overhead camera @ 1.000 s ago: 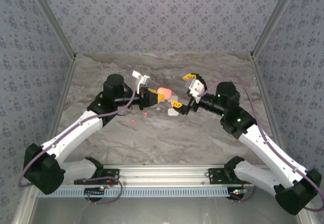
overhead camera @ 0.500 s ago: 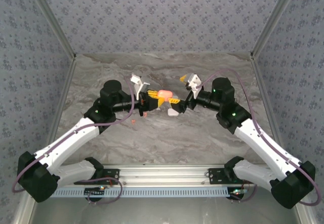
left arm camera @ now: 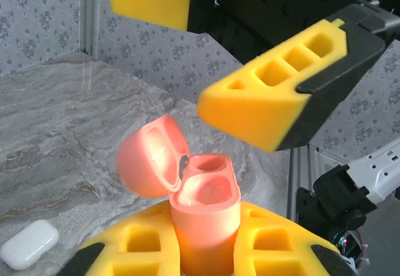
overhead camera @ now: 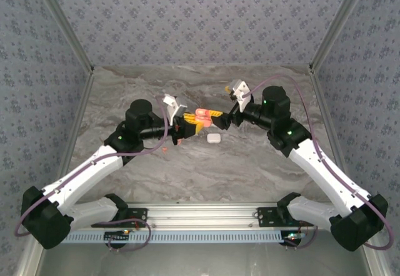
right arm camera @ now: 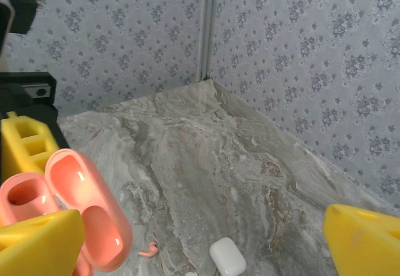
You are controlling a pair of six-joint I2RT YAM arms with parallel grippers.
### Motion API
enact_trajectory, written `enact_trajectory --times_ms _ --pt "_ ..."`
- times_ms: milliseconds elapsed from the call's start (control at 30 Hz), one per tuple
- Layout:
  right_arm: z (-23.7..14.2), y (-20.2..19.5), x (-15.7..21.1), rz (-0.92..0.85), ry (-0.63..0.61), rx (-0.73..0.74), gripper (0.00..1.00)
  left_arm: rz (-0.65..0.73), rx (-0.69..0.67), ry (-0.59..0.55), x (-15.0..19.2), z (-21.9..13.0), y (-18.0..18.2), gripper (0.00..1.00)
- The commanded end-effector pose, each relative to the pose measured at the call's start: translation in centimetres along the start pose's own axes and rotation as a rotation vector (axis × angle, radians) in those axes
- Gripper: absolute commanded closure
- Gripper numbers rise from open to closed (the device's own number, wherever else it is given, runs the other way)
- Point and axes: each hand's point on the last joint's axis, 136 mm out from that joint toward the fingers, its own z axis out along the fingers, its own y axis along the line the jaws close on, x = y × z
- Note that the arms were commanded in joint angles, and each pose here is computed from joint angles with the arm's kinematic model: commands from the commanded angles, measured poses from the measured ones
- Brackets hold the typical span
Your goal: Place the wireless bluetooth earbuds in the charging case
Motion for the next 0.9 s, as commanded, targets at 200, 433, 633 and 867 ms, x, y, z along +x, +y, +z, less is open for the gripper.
enact_trajectory --times_ms 200,433,633,867 --pt "-2.2 -1.0 -1.8 0.055 -0.053 0.039 0.00 0.063 -0.073 -0.031 -1.1 -0.8 0.3 1.00" --pt "-1.8 -2.3 2.1 0.267 0.048 0.062 0.00 0.071 -0.399 -0.030 -0.4 -3.5 4.9 1.00" --pt "2.4 -1.1 7.6 0.475 0.195 -0.034 0.18 0.071 -0.580 0.014 0.7 -6.3 6.7 1.00" --pt "8.5 2.7 15.0 0.551 0.491 -0.013 0.37 0.075 -0.730 0.085 2.1 -9.9 7.5 1.00"
